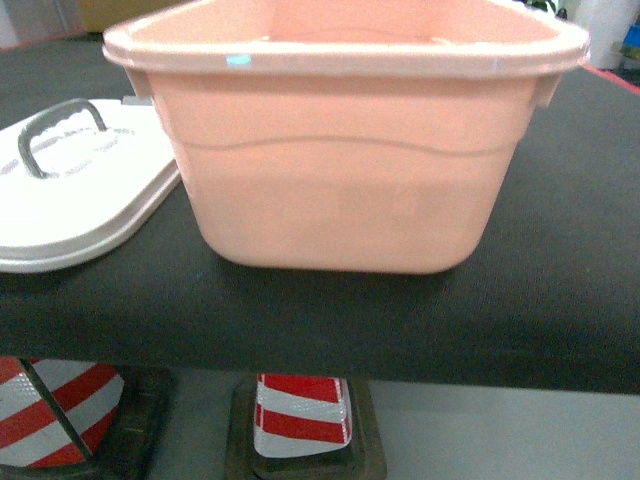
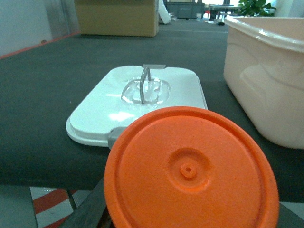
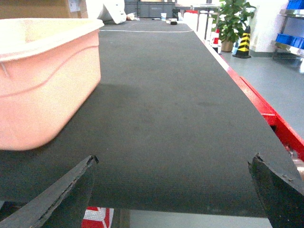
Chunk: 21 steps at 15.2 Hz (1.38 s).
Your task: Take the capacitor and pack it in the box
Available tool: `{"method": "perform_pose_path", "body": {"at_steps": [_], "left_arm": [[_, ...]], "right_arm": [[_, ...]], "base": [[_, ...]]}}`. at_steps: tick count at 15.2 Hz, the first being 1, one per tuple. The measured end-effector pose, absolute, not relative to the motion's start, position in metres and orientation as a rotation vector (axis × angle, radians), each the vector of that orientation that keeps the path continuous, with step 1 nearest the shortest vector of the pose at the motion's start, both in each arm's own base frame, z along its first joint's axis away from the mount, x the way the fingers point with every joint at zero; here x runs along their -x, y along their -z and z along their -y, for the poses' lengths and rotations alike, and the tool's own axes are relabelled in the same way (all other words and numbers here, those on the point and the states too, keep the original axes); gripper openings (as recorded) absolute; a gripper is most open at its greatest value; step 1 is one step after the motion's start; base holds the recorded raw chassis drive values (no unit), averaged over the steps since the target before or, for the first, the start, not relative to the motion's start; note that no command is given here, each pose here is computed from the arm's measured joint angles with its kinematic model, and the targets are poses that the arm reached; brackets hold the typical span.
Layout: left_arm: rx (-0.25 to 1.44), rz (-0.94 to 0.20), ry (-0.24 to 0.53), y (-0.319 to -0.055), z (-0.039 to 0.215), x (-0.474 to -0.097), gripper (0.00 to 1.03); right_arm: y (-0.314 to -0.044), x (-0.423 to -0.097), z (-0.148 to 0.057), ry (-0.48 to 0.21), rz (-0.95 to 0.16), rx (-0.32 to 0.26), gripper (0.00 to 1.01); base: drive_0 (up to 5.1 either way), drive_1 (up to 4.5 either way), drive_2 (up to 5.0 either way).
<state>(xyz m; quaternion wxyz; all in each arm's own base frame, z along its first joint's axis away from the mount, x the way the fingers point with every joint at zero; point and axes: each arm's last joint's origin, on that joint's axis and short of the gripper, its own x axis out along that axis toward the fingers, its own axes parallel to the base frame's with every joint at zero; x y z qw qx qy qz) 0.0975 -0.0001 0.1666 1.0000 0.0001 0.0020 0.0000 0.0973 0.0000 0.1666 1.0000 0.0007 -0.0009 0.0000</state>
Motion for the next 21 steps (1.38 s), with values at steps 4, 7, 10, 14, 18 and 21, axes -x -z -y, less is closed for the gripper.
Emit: {"method": "perform_pose_path", "body": {"at_steps": [4, 7, 10, 14, 18, 21], "left_arm": [[-0.001, -0.003, 0.000, -0.1667, 0.0001, -0.0975, 0.44], [-0.001, 0.001, 0.001, -0.1671, 0.0001, -0.0975, 0.44], [-0.001, 0.001, 0.001, -0.1671, 0.0001, -0.0975, 0.44], [-0.001, -0.004, 0.001, -0.1667, 0.0001, -0.0975, 0.44], [-0.001, -0.004, 0.001, -0.1667, 0.0001, -0.0975, 0.44], [-0.001, -0.004, 0.001, -0.1667, 0.0001, -0.0975, 0.44]], "right_arm": [[-0.1666, -0.0973, 0.0000, 0.000, 0.001, -0.002, 0.98], [-0.1669, -0.0973, 0.0000, 0.000, 0.005, -0.002, 0.98], [-0.1666, -0.0973, 0.0000, 0.000, 0.002, -0.002, 0.98], [-0.1666, -0.0973, 0.0000, 0.000, 0.002, -0.002, 0.98], [-0.1666, -0.0973, 0.0000, 0.000, 0.002, -0.002, 0.98], [-0.1666, -0.0973, 0.0000, 0.000, 0.002, -0.002, 0.98]], "base": [[0.0, 0.00, 0.0], [0.0, 0.00, 0.0], [0.0, 0.00, 0.0], [0.0, 0.00, 0.0], [0.0, 0.00, 0.0], [0.0, 0.00, 0.0]]}}
